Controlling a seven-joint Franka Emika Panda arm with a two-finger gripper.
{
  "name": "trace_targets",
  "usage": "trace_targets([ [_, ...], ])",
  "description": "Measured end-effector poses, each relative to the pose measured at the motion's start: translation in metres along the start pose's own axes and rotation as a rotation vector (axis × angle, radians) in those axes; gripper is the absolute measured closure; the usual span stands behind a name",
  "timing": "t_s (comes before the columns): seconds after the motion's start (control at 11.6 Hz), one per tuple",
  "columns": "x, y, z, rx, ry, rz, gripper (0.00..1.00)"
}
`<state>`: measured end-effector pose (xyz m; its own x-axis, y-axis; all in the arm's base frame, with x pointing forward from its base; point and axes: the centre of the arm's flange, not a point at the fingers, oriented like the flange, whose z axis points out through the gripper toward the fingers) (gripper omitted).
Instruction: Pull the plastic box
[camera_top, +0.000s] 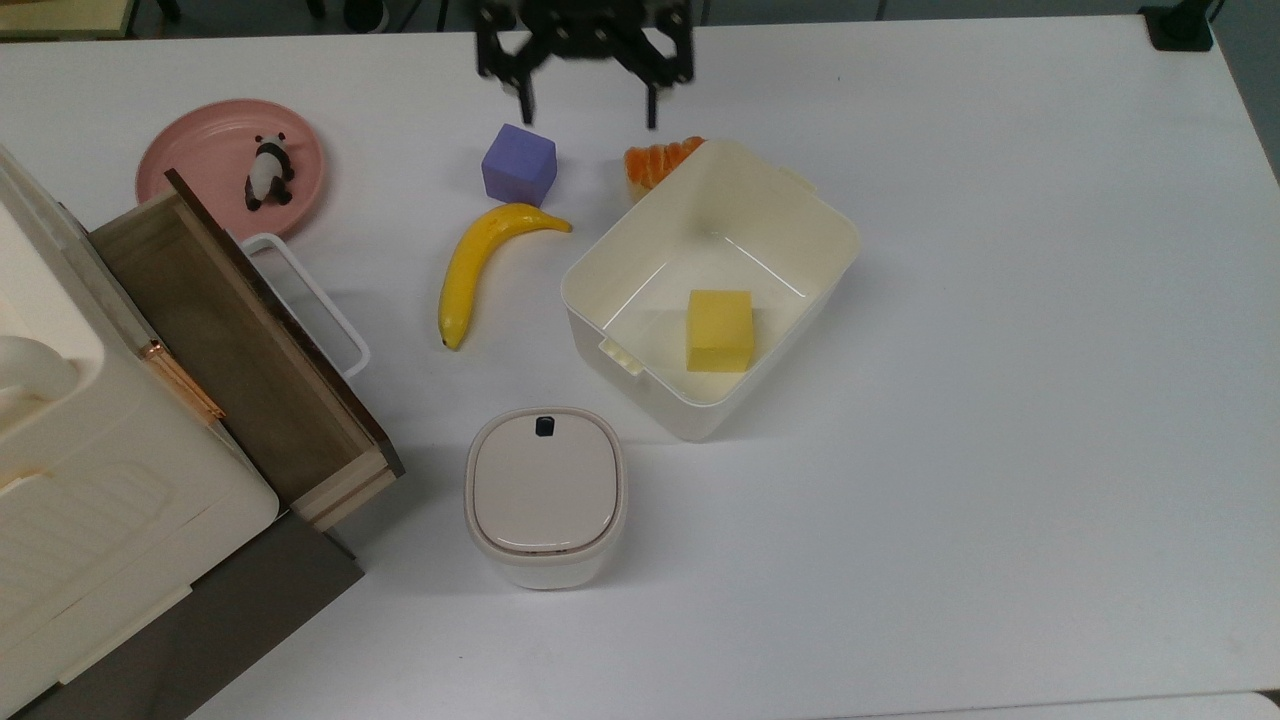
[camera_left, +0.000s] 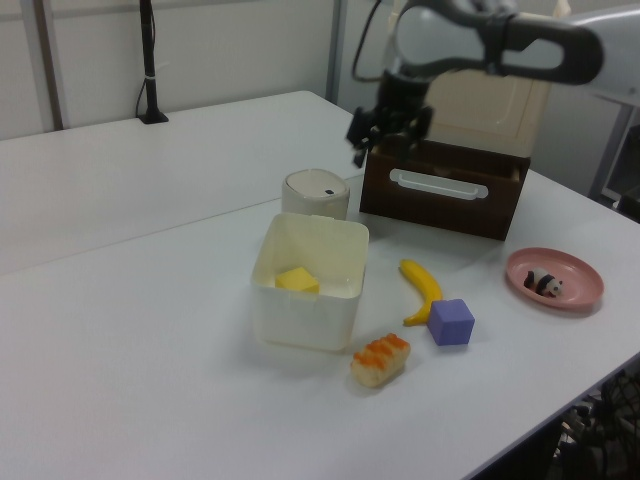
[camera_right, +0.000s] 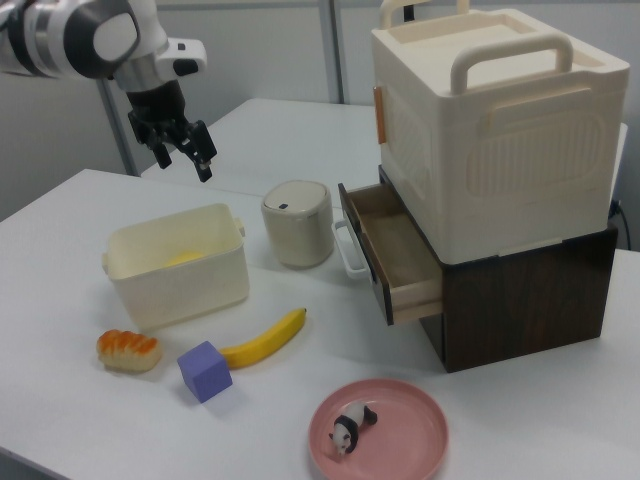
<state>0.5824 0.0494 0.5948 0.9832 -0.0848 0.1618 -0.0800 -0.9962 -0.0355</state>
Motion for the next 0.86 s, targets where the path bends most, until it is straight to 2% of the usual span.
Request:
trace_targets([
  [0.17, -0.013, 0.016, -0.021, -0.012, -0.029, 0.071, 0.00],
  [0.35, -0.015, 0.017, -0.019, -0.016, -0.038, 0.108, 0.00],
  [0.86, -0.015, 0.025, -0.005, -0.021, -0.066, 0.128, 0.00],
])
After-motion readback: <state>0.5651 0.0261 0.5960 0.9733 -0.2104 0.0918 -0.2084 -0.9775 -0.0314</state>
